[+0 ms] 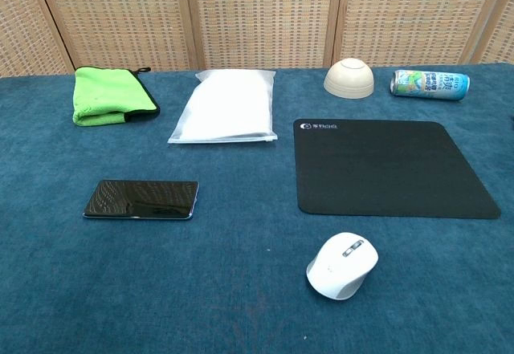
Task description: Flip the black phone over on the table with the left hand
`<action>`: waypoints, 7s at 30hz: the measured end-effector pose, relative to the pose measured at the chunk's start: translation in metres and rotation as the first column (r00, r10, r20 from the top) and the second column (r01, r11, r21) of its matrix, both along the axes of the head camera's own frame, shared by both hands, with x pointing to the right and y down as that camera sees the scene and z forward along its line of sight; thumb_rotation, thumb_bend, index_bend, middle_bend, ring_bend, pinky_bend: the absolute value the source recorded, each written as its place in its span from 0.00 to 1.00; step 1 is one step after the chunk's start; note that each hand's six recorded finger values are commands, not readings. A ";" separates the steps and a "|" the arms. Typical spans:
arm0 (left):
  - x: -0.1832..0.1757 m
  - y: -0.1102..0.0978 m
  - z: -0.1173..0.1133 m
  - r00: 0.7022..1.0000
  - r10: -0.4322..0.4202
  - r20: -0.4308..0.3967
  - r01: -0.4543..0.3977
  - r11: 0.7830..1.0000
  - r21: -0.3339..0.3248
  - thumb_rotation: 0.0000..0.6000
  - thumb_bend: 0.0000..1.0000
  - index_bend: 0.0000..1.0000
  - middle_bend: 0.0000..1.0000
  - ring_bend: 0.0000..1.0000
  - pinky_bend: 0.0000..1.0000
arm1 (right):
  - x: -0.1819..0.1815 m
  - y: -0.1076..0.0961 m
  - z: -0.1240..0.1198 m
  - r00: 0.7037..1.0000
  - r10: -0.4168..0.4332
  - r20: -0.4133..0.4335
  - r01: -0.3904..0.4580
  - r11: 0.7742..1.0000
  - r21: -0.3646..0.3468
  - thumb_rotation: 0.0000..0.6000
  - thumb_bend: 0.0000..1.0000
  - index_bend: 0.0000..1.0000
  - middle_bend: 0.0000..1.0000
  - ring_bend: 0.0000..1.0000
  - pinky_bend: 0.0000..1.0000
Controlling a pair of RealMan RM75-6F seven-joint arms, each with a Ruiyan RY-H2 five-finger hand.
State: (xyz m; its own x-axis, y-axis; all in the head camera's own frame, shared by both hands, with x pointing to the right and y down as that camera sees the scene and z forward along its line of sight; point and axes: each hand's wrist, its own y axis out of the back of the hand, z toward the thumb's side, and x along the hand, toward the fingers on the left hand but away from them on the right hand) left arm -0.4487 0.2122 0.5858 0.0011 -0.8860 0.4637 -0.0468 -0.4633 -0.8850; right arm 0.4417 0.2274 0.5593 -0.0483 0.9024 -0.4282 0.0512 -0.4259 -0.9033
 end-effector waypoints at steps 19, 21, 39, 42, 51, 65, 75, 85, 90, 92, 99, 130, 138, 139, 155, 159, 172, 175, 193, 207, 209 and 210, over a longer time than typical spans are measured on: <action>0.003 0.000 0.004 1.000 0.004 -0.016 -0.004 1.000 -0.021 1.00 0.00 0.05 0.00 0.00 0.00 | -0.003 0.000 0.002 1.000 -0.006 -0.001 0.006 1.000 -0.009 1.00 0.05 0.00 0.00 0.00 0.00; 0.005 0.000 0.004 1.000 0.004 -0.024 -0.004 1.000 -0.020 1.00 0.00 0.05 0.00 0.00 0.00 | -0.002 0.000 0.002 1.000 -0.003 -0.001 0.003 1.000 -0.010 1.00 0.05 0.00 0.00 0.00 0.00; 0.061 -0.046 0.027 0.996 0.072 -0.060 -0.077 0.992 -0.095 1.00 0.00 0.17 0.00 0.00 0.00 | -0.004 0.001 0.008 1.000 -0.006 0.005 0.006 0.999 -0.033 1.00 0.05 0.00 0.00 0.00 0.00; 0.078 -0.054 0.033 0.994 0.085 -0.065 -0.093 0.988 -0.120 1.00 0.00 0.18 0.00 0.00 0.00 | -0.004 0.001 0.008 1.000 -0.005 0.010 0.006 1.000 -0.031 1.00 0.05 0.00 0.00 0.00 0.00; 0.137 -0.066 0.055 0.988 0.123 -0.090 -0.139 0.970 -0.200 1.00 0.00 0.23 0.00 0.00 0.00 | -0.002 0.000 0.007 1.000 0.002 0.024 -0.001 0.999 -0.033 1.00 0.05 0.00 0.00 0.00 0.00; 0.200 -0.074 0.093 0.987 0.149 -0.058 -0.160 0.937 -0.312 1.00 0.00 0.24 0.00 0.00 0.00 | 0.006 -0.002 0.006 0.998 0.026 0.054 -0.024 0.999 -0.036 1.00 0.05 0.00 0.00 0.00 0.00; 0.228 -0.084 0.111 0.981 0.196 -0.001 -0.183 0.913 -0.366 1.00 0.00 0.24 0.00 0.00 0.00 | 0.008 -0.003 0.006 0.997 0.036 0.064 -0.033 0.999 -0.039 1.00 0.05 0.00 0.00 0.00 0.00; 0.246 -0.084 0.119 0.975 0.223 0.019 -0.199 0.903 -0.380 1.00 0.00 0.25 0.00 0.00 0.00 | 0.011 -0.003 0.005 0.996 0.046 0.077 -0.043 0.998 -0.037 1.00 0.05 0.00 0.00 0.00 0.00; 0.252 -0.086 0.119 0.971 0.235 0.030 -0.207 0.904 -0.374 1.00 0.00 0.26 0.00 0.00 0.00 | 0.012 -0.003 0.004 0.995 0.049 0.083 -0.046 0.998 -0.037 1.00 0.05 0.00 0.00 0.00 0.00; 0.255 -0.086 0.119 0.969 0.244 0.034 -0.214 0.903 -0.372 1.00 0.00 0.26 0.00 0.00 0.00 | 0.011 -0.003 0.004 0.995 0.048 0.085 -0.045 0.998 -0.036 1.00 0.05 0.00 0.00 0.00 0.00; 0.266 -0.080 0.123 0.966 0.259 0.027 -0.229 0.895 -0.383 1.00 0.00 0.26 0.00 0.00 0.00 | 0.013 -0.003 0.003 0.994 0.053 0.091 -0.050 0.998 -0.036 1.00 0.05 0.00 0.00 0.00 0.00; 0.278 -0.078 0.136 0.959 0.275 0.061 -0.230 0.889 -0.397 1.00 0.00 0.27 0.00 0.00 0.00 | 0.018 -0.005 0.000 0.991 0.067 0.113 -0.064 0.997 -0.030 1.00 0.05 0.00 0.00 0.00 0.00; 0.281 -0.078 0.141 0.960 0.275 0.059 -0.229 0.887 -0.401 1.00 0.00 0.28 0.00 0.00 0.00 | 0.018 -0.005 -0.001 0.991 0.070 0.114 -0.067 0.997 -0.028 1.00 0.05 0.00 0.00 0.00 0.00; 0.281 -0.078 0.141 0.959 0.276 0.059 -0.230 0.887 -0.401 1.00 0.00 0.29 0.00 0.00 0.00 | 0.018 -0.005 -0.001 0.991 0.071 0.115 -0.068 0.997 -0.028 1.00 0.05 0.00 0.00 0.00 0.00; 0.283 -0.080 0.142 0.960 0.274 0.061 -0.232 0.896 -0.379 1.00 0.11 0.51 0.00 0.00 0.00 | 0.018 -0.005 -0.002 0.991 0.071 0.116 -0.069 0.997 -0.023 1.00 0.05 0.00 0.00 0.00 0.00; 0.283 -0.081 0.143 0.960 0.272 0.061 -0.231 0.900 -0.368 1.00 0.17 0.56 0.00 0.00 0.00 | 0.019 -0.005 -0.002 0.991 0.071 0.117 -0.069 0.997 -0.023 1.00 0.05 0.00 0.00 0.00 0.00; 0.280 -0.082 0.143 0.961 0.270 0.064 -0.230 0.904 -0.359 1.00 0.25 0.62 0.00 0.00 0.00 | 0.018 -0.005 -0.002 0.991 0.069 0.116 -0.067 0.997 -0.023 1.00 0.05 0.00 0.00 0.00 0.00; 0.279 -0.084 0.141 0.961 0.269 0.060 -0.231 0.906 -0.353 1.00 0.26 0.62 0.00 0.00 0.00 | 0.018 -0.005 -0.002 0.991 0.069 0.116 -0.067 0.998 -0.023 1.00 0.05 0.00 0.00 0.00 0.00; 0.273 -0.097 0.120 0.966 0.254 0.048 -0.228 0.924 -0.308 1.00 0.31 0.65 0.00 0.00 0.00 | 0.019 -0.005 -0.002 0.992 0.070 0.108 -0.068 0.997 -0.023 1.00 0.05 0.00 0.00 0.00 0.00; 0.266 -0.111 0.100 0.981 0.190 0.032 -0.174 0.944 -0.281 1.00 0.34 0.67 0.00 0.00 0.00 | 0.020 -0.005 -0.002 0.992 0.073 0.106 -0.071 0.997 -0.021 1.00 0.05 0.00 0.00 0.00 0.00; 0.264 -0.114 0.097 0.984 0.178 0.025 -0.165 0.948 -0.273 1.00 0.35 0.67 0.00 0.00 0.00 | 0.020 -0.005 -0.002 0.992 0.073 0.106 -0.072 0.997 -0.021 1.00 0.05 0.00 0.00 0.00 0.00; 0.263 -0.115 0.095 0.985 0.172 0.022 -0.160 0.950 -0.269 1.00 0.35 0.67 0.00 0.00 0.00 | 0.020 -0.005 -0.002 0.992 0.074 0.106 -0.072 0.997 -0.021 1.00 0.05 0.00 0.00 0.00 0.00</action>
